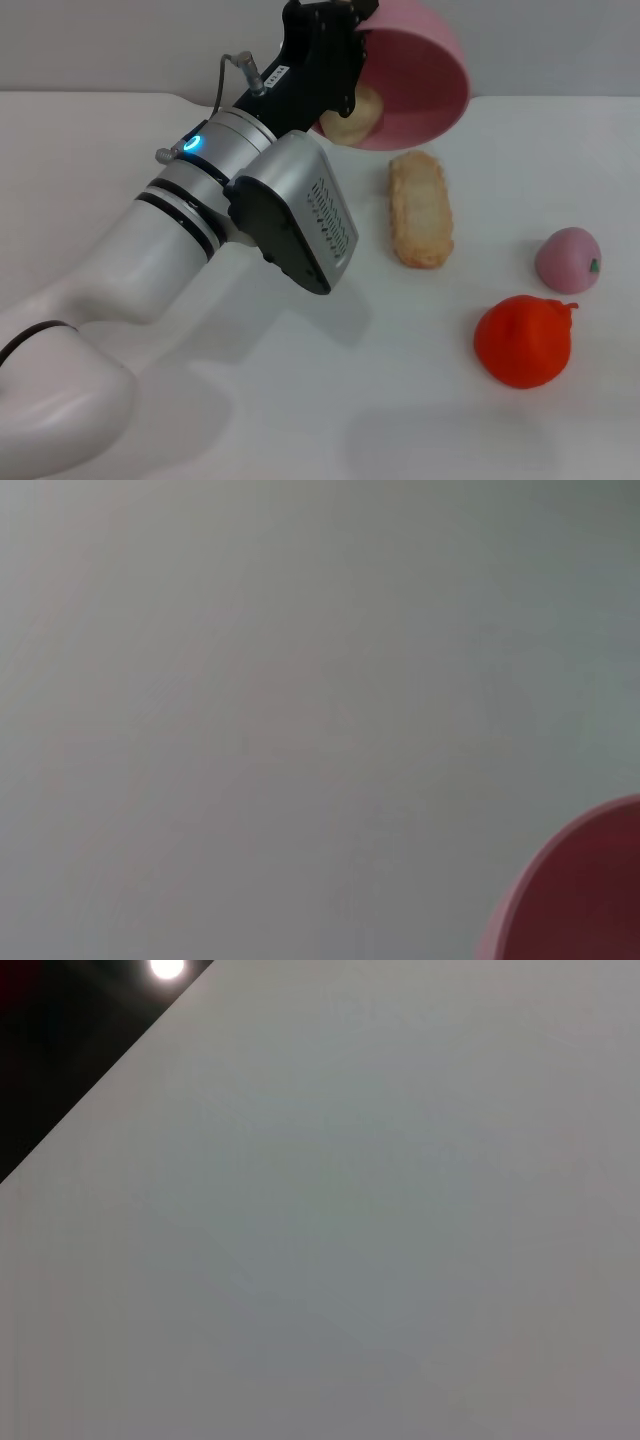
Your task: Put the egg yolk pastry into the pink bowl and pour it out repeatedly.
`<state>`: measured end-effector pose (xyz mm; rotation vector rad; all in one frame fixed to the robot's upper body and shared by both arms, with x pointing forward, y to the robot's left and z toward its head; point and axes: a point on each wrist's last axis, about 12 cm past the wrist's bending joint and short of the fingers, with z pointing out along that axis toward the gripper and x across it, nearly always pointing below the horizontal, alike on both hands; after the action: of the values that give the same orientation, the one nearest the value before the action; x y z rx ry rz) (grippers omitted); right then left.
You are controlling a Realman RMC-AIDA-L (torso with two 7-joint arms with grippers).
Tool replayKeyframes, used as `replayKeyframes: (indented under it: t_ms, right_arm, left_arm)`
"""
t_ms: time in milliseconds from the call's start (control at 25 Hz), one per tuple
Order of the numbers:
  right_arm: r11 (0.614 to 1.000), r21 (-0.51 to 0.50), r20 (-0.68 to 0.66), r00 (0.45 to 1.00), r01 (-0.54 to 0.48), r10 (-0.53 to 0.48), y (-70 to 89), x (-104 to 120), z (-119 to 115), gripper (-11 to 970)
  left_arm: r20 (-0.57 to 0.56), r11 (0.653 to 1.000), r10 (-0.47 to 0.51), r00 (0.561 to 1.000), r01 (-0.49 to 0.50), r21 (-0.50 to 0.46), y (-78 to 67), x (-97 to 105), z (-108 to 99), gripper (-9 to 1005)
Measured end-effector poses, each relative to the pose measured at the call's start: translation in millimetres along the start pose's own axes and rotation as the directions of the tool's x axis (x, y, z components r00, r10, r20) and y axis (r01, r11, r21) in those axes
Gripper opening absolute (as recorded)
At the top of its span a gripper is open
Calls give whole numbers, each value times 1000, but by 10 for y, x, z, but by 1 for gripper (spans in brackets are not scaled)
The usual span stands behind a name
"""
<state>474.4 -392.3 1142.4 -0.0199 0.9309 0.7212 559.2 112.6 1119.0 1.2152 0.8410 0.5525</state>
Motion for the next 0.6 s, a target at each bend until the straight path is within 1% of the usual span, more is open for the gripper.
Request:
replayKeyframes:
  t_ms: [240, 280, 360, 520, 600]
  right_arm:
    - [1000, -6, 3, 1000, -2, 2, 1, 6, 21, 627]
    - [1000, -7, 3, 1000, -3, 3, 1, 6, 26, 627]
    - [1000, -8, 5, 1000, -3, 3, 1, 7, 31, 626]
    - [1000, -11, 6, 1000, -3, 3, 3, 7, 38, 625]
    - [1000, -11, 10, 1000, -2, 3, 3, 3, 39, 626]
  left_arm:
    - [-1, 1000, 12, 1000, -12, -4, 4, 4, -2, 43]
    - [-1, 999, 18, 1000, -18, -50, 50, 13, -17, 43]
    - [-1, 999, 18, 1000, -18, -50, 50, 13, -17, 43]
    - [3, 996, 19, 1000, -19, -92, 78, 22, -40, 43]
    - [3, 996, 19, 1000, -19, -92, 78, 22, -40, 43]
